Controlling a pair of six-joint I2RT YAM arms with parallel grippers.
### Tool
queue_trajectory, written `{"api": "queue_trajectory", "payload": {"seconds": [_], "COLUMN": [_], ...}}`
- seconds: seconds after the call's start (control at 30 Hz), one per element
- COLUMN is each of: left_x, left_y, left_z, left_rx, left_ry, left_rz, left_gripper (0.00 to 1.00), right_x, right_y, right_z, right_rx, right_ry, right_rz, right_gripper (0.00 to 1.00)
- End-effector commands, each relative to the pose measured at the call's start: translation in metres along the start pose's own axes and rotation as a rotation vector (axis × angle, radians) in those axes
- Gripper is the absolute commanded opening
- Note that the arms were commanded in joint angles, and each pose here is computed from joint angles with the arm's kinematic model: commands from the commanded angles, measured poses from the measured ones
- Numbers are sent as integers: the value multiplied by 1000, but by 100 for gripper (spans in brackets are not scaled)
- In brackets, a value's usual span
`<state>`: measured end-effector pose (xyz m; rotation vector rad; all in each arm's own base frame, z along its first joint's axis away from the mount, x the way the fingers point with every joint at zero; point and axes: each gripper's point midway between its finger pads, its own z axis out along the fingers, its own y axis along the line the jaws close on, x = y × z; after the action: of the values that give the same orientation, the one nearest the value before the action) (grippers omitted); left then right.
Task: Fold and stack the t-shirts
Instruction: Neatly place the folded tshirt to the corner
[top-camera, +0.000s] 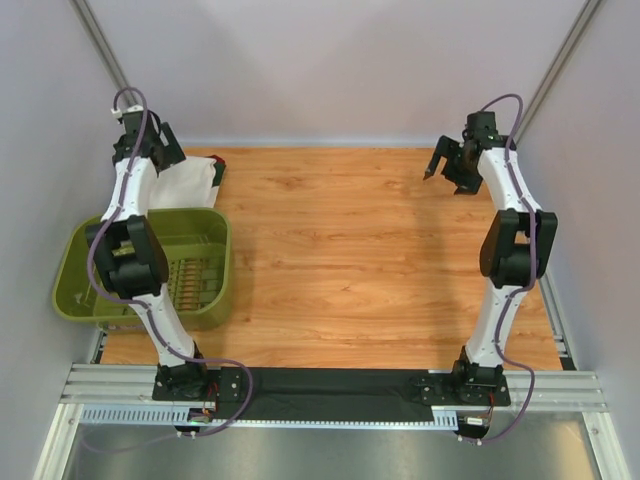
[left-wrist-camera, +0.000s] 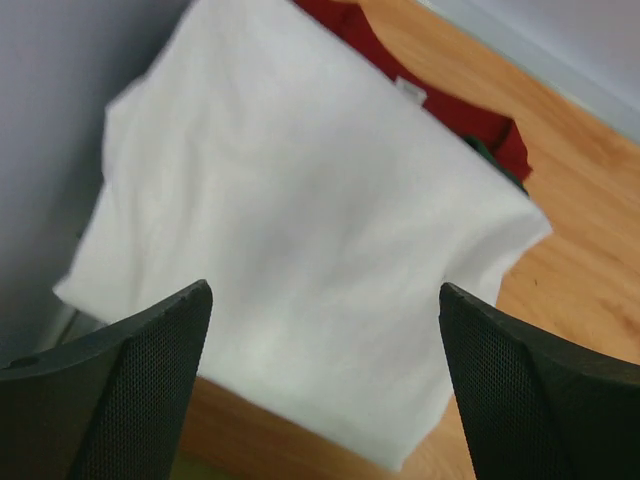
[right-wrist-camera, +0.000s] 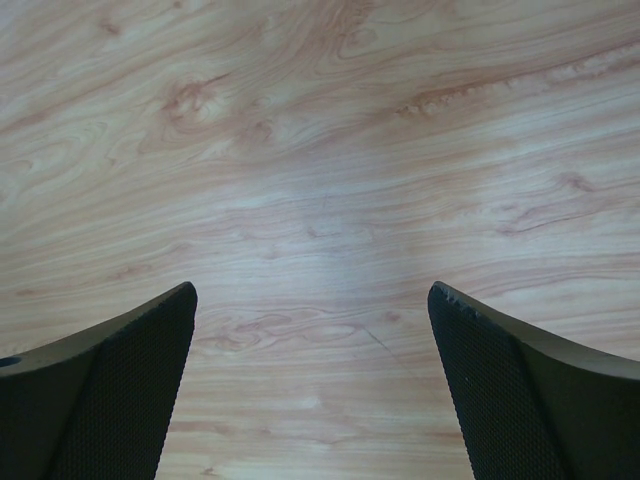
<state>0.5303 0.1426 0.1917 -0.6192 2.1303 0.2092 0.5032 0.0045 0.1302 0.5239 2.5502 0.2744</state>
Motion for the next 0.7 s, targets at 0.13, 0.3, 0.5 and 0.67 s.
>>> {"api": "queue_trajectory", "payload": {"seconds": [0.13,0.3,0.5,0.67], "left_x": [-10,-5,3,10], "left_y": [-55,-87,-91,-68], "left_z": [-80,-149,-233,-299], "left_rx": [299,462,619,656], "left_ry": [-161,-180,-259,-334], "left_rz": [-23,46,73,105], "left_gripper": [99,99,99,99], "right_x": [-19,-27,-41,-26], "right_y": [32,43,47,44], "right_z": [-56,-103,-165,-200], "right_rx": [-153,-204,-200,-217], "right_ry": [-185,-281,-415,-481], "right_rz": [-47,-51,-65,-84], "right_gripper": [100,100,100,100]}}
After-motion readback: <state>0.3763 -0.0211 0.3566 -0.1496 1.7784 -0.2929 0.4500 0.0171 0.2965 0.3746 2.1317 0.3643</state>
